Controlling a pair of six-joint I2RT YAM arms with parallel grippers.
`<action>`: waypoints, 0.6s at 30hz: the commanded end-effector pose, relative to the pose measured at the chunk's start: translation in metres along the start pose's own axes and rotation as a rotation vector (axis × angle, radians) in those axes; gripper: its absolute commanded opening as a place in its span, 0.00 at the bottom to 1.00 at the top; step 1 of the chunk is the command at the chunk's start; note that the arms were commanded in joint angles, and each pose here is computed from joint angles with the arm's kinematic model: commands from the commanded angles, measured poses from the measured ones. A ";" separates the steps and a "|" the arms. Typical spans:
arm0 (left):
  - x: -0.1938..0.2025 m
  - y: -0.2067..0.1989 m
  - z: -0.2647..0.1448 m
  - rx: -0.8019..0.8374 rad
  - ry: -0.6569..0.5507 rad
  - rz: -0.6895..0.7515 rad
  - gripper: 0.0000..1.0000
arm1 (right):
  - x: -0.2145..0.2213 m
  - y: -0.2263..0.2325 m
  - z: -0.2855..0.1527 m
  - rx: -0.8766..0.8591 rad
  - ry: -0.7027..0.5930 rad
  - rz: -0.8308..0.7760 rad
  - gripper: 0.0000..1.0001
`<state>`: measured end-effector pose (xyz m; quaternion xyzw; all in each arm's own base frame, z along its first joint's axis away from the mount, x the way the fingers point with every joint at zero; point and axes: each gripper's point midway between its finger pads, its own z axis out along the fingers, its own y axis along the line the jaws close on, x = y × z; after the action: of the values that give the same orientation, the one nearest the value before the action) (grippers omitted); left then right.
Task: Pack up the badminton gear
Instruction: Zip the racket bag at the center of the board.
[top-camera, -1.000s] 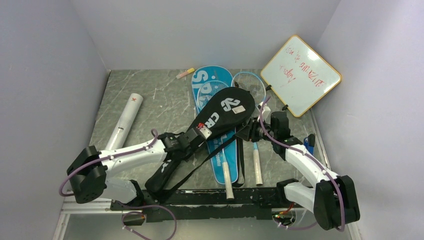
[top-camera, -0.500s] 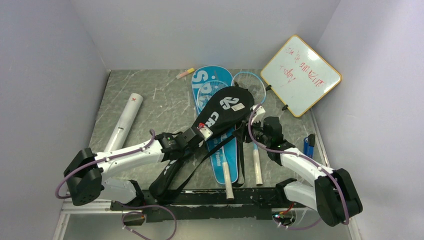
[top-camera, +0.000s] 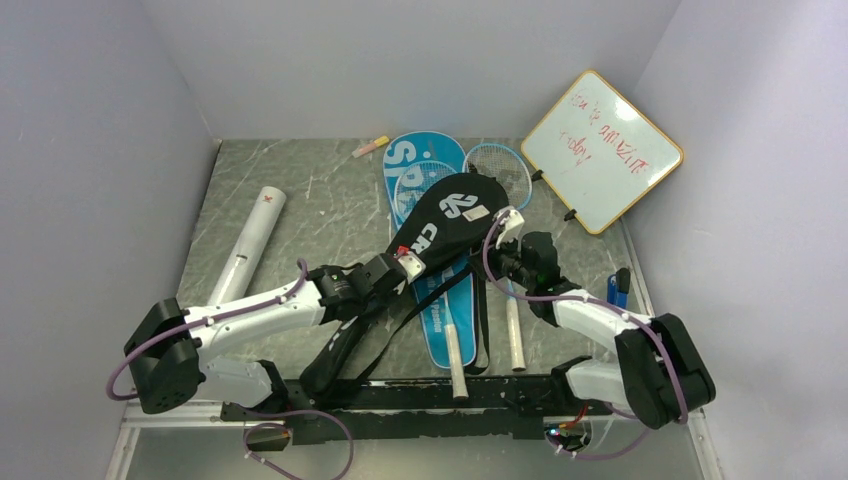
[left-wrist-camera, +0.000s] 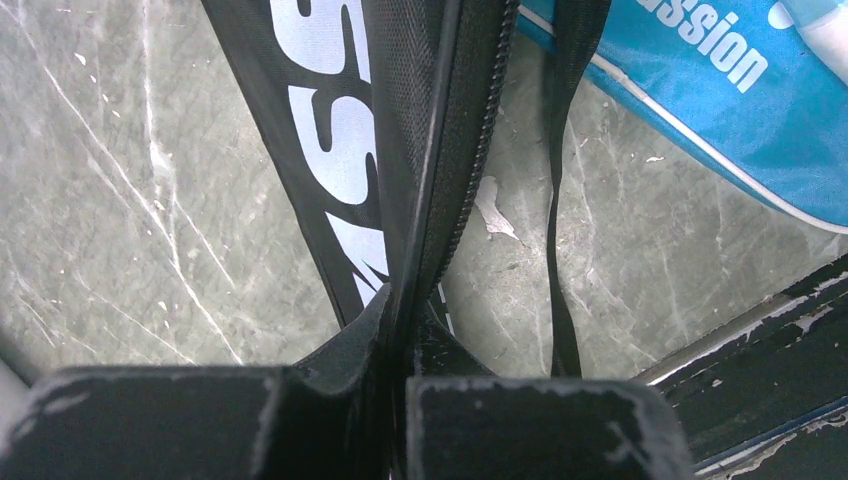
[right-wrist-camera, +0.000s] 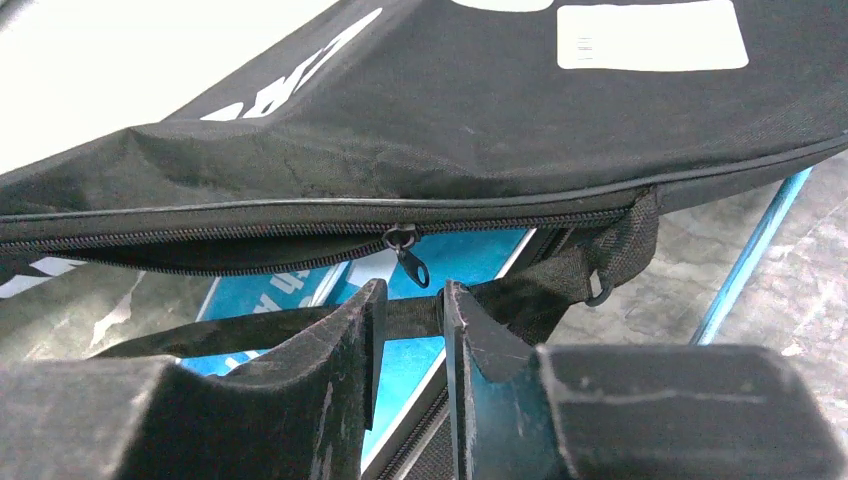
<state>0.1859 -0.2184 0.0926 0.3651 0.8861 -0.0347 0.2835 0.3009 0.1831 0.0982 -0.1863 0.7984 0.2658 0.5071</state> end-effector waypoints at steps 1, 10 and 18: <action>-0.025 -0.002 -0.009 0.022 -0.104 -0.011 0.05 | -0.024 0.003 0.006 -0.016 -0.081 -0.064 0.32; -0.025 -0.002 -0.009 0.024 -0.100 -0.008 0.05 | -0.022 0.001 0.016 -0.012 -0.075 -0.064 0.32; -0.024 -0.004 -0.009 0.038 -0.104 -0.007 0.05 | -0.023 0.002 0.020 -0.015 -0.078 -0.063 0.19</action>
<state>0.1849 -0.2192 0.0928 0.3661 0.8859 -0.0381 0.2825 0.3052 0.1896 0.0787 -0.1972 0.8052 0.2613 0.4944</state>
